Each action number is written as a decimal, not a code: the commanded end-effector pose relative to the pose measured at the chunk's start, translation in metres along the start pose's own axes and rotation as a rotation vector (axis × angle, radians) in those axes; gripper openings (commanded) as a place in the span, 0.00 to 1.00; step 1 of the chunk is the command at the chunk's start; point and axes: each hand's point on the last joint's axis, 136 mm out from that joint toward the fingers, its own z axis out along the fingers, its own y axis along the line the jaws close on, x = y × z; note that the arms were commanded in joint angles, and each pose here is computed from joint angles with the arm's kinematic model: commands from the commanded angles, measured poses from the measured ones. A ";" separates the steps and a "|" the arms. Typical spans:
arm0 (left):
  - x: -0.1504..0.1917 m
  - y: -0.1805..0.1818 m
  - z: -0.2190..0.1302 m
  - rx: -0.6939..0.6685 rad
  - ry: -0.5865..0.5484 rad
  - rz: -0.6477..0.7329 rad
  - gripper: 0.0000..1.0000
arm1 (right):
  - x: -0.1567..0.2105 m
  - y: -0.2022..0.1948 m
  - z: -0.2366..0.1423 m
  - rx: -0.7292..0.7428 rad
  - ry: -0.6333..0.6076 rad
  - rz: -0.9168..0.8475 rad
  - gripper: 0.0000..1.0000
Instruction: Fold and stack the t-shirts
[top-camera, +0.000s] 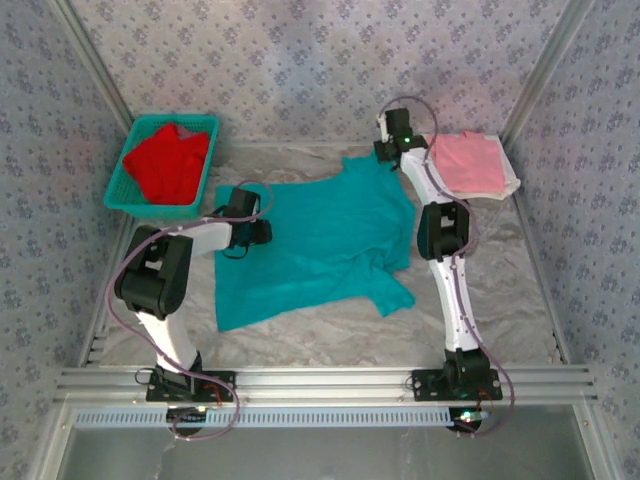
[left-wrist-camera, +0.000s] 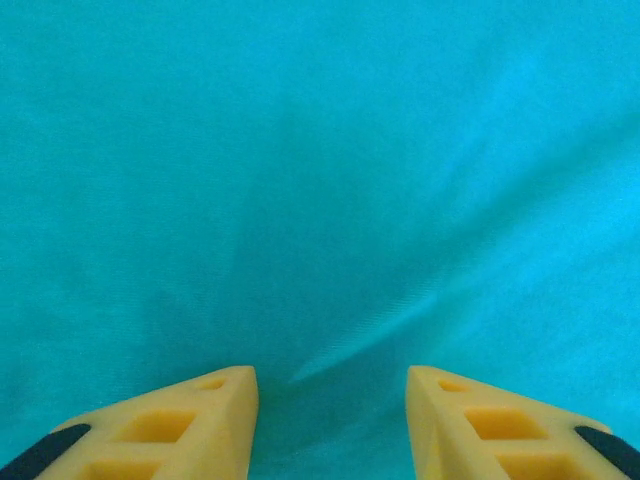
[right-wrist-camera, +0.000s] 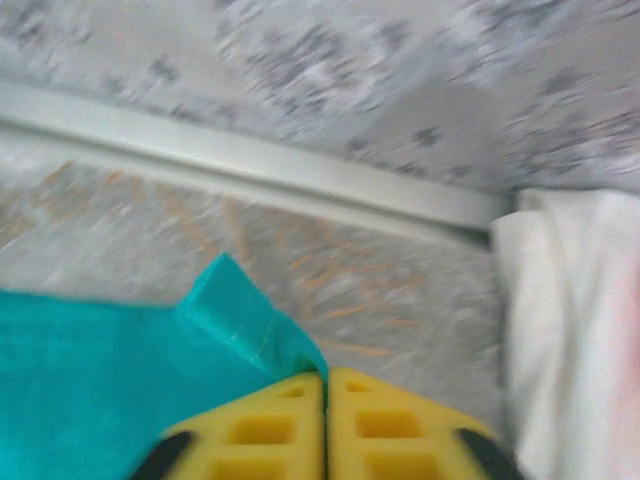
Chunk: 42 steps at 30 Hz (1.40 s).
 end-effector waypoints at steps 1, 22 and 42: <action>-0.001 0.008 -0.011 -0.038 0.006 -0.001 0.45 | -0.029 -0.015 -0.010 0.001 -0.092 0.073 0.25; -0.045 0.023 -0.016 -0.063 -0.020 -0.045 0.48 | 0.089 0.080 -0.126 -0.173 0.215 0.246 0.05; -0.057 -0.006 0.056 0.023 0.109 -0.044 0.46 | 0.181 0.043 -0.072 -0.016 0.448 0.418 0.01</action>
